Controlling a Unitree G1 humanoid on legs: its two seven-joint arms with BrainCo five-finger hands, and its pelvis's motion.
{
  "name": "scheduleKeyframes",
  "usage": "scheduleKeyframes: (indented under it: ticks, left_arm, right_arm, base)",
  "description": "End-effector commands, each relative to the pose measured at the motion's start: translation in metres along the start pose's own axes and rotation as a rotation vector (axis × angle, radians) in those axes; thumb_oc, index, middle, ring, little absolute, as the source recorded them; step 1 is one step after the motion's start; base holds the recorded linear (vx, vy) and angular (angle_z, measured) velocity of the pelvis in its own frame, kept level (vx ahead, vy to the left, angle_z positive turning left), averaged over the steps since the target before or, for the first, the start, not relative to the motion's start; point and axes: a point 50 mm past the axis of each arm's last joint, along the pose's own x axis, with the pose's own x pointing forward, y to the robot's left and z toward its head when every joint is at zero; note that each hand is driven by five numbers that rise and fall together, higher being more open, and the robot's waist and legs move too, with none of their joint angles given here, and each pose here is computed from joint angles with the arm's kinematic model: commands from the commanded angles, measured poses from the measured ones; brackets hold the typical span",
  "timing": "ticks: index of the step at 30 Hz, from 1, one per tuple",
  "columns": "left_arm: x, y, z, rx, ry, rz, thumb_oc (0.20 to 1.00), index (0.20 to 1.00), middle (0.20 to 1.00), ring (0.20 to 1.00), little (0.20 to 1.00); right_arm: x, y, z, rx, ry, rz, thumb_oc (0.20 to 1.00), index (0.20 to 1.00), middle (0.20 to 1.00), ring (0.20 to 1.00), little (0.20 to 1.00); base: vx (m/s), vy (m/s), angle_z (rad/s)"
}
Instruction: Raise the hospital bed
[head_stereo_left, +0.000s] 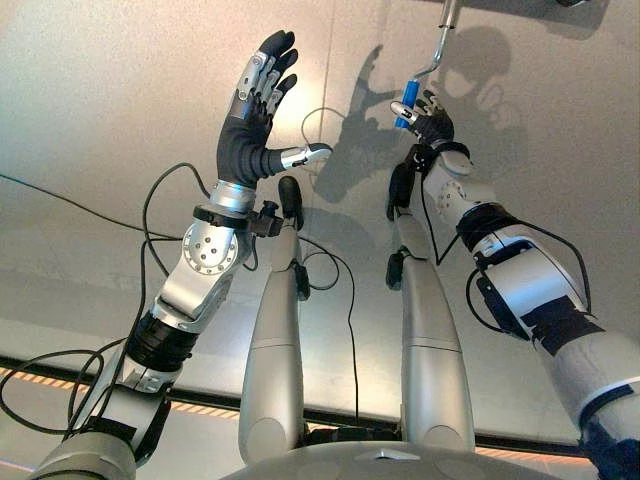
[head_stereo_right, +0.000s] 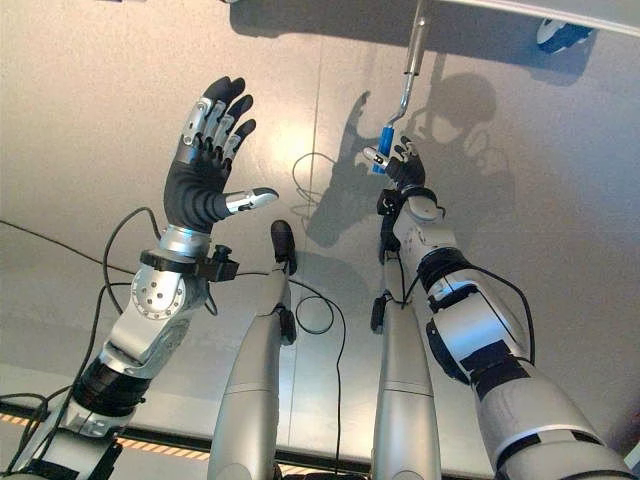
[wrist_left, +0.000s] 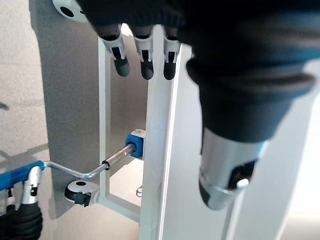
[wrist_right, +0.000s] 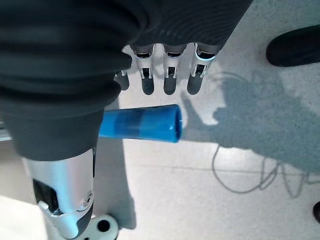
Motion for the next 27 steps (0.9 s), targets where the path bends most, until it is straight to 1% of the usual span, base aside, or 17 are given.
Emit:
scheduleKeyframes:
  ticks: [1,5,11,27]
  left_arm:
    - [-0.002,-0.009,0.033,-0.051,-0.162,-0.034,1.0,1.0,1.0,1.0,1.0]
    - [-0.001,-0.011,0.034,-0.051,-0.173,-0.026,1.0,1.0,1.0,1.0,1.0]
    - [-0.001,-0.012,0.035,-0.054,-0.181,-0.024,1.0,1.0,1.0,1.0,1.0]
    - [-0.005,-0.013,0.034,-0.046,-0.168,-0.045,1.0,1.0,1.0,1.0,1.0]
  right_arm:
    - [0.0,0.014,0.0,-0.038,0.002,0.054,1.0,1.0,1.0,1.0,1.0]
    - [0.0,0.007,-0.007,-0.079,0.036,0.025,1.0,1.0,1.0,1.0,1.0]
    - [0.001,0.001,-0.009,-0.079,0.046,0.0,1.0,1.0,1.0,1.0,1.0]
    - [0.007,-0.008,0.031,-0.063,-0.05,-0.028,1.0,1.0,1.0,1.0,1.0]
  base:
    - [0.0,0.0,0.0]
    - [0.0,0.0,0.0]
    - [0.0,0.0,0.0]
    - [0.0,0.0,0.0]
